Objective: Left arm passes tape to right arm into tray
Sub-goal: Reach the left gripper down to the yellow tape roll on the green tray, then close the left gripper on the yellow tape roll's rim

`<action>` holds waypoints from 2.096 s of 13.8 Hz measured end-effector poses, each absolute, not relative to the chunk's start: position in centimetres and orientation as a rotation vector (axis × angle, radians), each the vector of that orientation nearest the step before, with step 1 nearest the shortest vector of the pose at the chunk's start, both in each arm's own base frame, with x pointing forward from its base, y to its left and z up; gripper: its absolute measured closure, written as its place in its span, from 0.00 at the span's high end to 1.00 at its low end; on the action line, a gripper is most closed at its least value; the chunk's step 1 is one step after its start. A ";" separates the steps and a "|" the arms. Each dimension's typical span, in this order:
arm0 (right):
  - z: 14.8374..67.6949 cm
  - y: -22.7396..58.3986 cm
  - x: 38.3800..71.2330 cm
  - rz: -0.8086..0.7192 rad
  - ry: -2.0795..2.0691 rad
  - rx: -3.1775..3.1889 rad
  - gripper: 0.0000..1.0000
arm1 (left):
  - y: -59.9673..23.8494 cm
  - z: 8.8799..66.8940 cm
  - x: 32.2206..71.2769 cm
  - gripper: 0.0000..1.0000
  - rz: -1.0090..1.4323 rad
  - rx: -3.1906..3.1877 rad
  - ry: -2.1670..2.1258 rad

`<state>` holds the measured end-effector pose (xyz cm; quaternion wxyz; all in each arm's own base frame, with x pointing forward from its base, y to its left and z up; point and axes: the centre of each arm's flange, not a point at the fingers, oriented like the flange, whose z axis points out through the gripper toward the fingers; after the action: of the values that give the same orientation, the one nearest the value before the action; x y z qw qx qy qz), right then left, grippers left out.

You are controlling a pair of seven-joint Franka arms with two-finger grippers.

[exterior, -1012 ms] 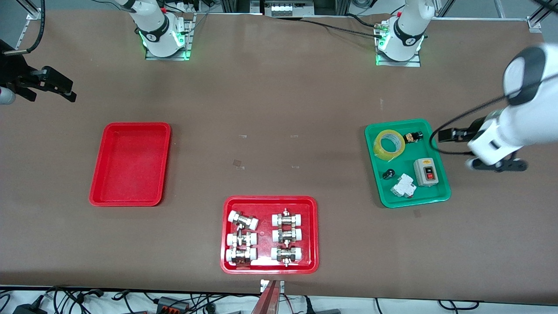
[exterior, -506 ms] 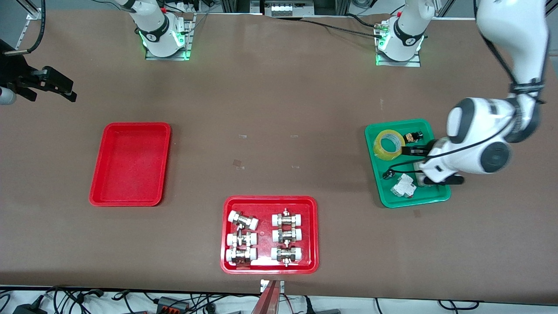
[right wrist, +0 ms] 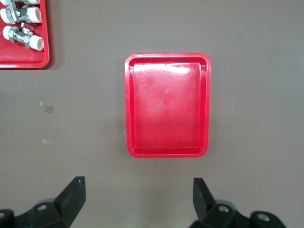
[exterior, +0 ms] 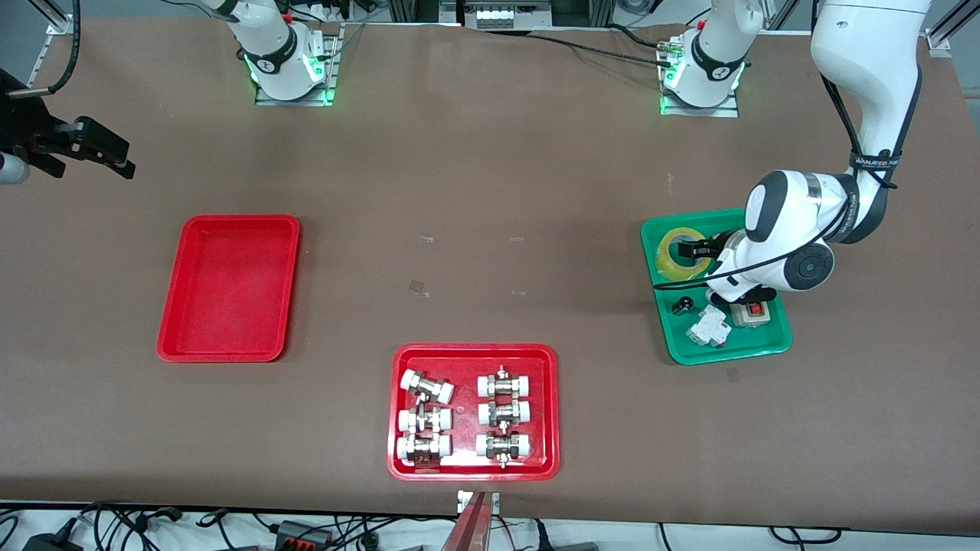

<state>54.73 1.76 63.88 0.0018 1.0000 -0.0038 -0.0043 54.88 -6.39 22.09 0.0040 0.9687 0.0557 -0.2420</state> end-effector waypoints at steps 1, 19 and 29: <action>63.9 1.8 54.7 -0.014 -0.012 3.138 1.00 | -6.2 21.8 54.8 1.00 -0.764 3.033 0.180; 63.8 1.8 54.7 -0.016 -0.011 3.138 1.00 | -5.8 18.3 54.2 0.37 -0.833 3.022 0.215; 63.8 1.8 54.7 -0.017 -0.011 3.138 1.00 | -5.3 25.6 58.5 0.22 -0.788 3.024 0.222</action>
<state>54.73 1.81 63.81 0.0018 1.0000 -0.0034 -0.0054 58.48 -5.33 25.62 0.0043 0.9652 0.0709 -0.2515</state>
